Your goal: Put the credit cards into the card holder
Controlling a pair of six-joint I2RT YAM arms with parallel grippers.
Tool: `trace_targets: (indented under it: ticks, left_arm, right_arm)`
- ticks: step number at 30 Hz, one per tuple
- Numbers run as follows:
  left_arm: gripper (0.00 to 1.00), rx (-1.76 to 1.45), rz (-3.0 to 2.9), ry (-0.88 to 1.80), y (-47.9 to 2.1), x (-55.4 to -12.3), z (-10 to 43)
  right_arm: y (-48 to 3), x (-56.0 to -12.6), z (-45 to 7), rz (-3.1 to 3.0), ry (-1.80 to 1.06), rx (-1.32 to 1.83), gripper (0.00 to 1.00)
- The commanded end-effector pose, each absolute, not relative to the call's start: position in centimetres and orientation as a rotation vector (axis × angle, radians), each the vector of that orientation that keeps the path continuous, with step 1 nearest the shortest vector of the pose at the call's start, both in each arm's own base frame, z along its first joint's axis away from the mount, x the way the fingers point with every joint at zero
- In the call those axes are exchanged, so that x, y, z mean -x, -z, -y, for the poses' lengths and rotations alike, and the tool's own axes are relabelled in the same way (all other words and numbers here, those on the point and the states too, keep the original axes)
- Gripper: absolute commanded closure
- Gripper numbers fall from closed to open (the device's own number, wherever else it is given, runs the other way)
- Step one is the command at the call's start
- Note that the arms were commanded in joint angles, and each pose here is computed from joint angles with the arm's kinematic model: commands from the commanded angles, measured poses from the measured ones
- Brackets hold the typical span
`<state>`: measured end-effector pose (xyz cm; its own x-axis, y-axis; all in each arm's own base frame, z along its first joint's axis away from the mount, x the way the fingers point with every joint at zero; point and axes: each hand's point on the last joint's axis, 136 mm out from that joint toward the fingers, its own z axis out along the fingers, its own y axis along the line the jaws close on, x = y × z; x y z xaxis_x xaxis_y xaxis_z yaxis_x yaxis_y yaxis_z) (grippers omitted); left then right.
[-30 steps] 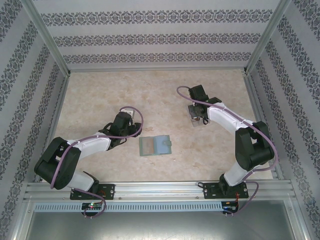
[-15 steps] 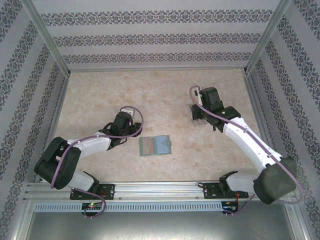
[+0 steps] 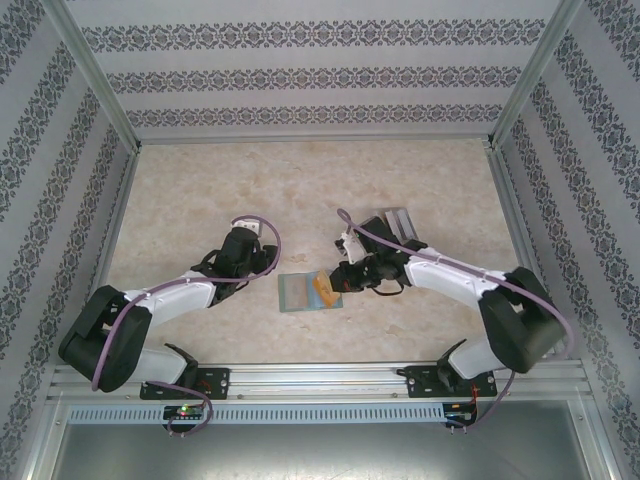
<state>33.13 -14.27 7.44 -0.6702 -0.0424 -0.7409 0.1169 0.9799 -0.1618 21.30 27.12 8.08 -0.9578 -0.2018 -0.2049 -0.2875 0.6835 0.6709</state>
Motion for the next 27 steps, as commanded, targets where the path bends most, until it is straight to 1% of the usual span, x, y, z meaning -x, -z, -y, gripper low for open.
trace_targets:
  ticks: [1, 5, 10, 27]
  left_arm:
    - [0.37, -0.017, -2.248, 0.258, -8.3, -33.6, 14.0]
    - [0.37, -0.009, -2.248, 0.250, -8.1, -33.5, 13.8]
    - [0.37, -0.008, -2.249, 0.248, -8.2, -33.5, 13.7]
    - [0.37, 0.014, -2.257, 0.213, -8.1, -33.7, 13.3]
  right_arm:
    - [-9.0, -21.1, -29.1, -2.733, -1.347, 0.398, 1.00]
    - [-8.0, -21.0, -29.8, -2.777, -1.390, 0.392, 1.00]
    - [-6.2, -21.8, -29.4, -2.818, -1.296, 0.342, 1.00]
    - [-4.4, -22.7, -27.8, -2.817, -1.273, 0.172, 1.00]
